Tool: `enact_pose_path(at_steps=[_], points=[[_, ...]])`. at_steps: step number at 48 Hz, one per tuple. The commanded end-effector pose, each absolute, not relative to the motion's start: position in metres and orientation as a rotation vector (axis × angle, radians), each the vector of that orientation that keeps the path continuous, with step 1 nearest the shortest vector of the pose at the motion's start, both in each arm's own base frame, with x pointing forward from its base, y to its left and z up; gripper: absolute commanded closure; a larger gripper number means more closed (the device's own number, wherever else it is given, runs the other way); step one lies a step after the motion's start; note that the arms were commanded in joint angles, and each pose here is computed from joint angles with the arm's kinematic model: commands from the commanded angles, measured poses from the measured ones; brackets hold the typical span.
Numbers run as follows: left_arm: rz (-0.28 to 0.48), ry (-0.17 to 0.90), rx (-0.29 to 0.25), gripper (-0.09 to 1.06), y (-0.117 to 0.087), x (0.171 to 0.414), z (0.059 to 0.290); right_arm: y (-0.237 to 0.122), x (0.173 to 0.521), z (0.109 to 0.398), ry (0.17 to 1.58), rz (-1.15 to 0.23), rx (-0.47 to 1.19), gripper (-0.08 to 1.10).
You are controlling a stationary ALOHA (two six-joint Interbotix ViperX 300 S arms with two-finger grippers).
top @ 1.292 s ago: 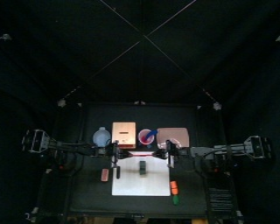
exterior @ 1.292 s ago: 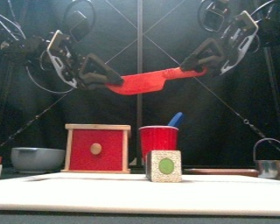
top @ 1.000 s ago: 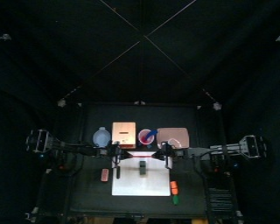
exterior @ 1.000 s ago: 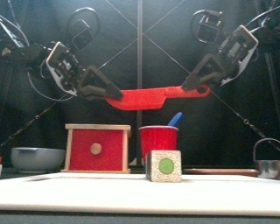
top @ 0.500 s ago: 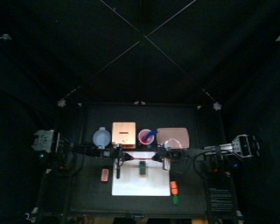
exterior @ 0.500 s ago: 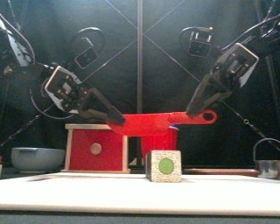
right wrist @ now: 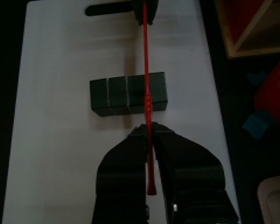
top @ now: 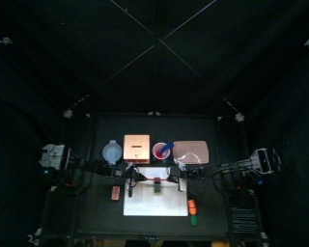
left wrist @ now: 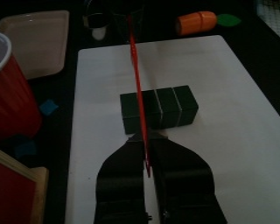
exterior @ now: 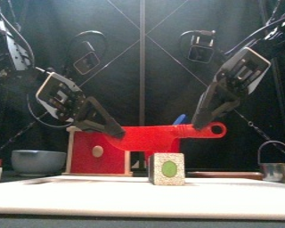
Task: Cut the sushi into 4 pieces with the knife
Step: Cut the sushi into 4 pieces
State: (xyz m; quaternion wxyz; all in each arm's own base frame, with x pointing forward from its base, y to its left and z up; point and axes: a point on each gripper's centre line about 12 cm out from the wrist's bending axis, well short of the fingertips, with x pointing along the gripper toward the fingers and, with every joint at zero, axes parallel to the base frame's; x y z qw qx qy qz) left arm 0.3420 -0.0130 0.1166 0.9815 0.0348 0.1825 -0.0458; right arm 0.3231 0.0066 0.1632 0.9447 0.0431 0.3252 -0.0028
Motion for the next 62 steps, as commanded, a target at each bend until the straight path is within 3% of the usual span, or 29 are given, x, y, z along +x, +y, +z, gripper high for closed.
enact_pose_path(at_steps=[1, 22, 62], points=[[-0.088, 0.303, 0.068, 0.66, -0.014, 0.355, 0.131, 0.004, 0.333, 0.178, 0.612, -0.008, 0.087, 0.96], [-0.083, 0.28, 0.072, 0.66, -0.012, 0.365, 0.137, 0.002, 0.326, 0.178, 0.647, -0.021, 0.079, 0.96], [-0.1, 0.347, 0.065, 0.66, -0.018, 0.372, 0.109, -0.002, 0.328, 0.177, 0.658, -0.027, 0.067, 0.96]])
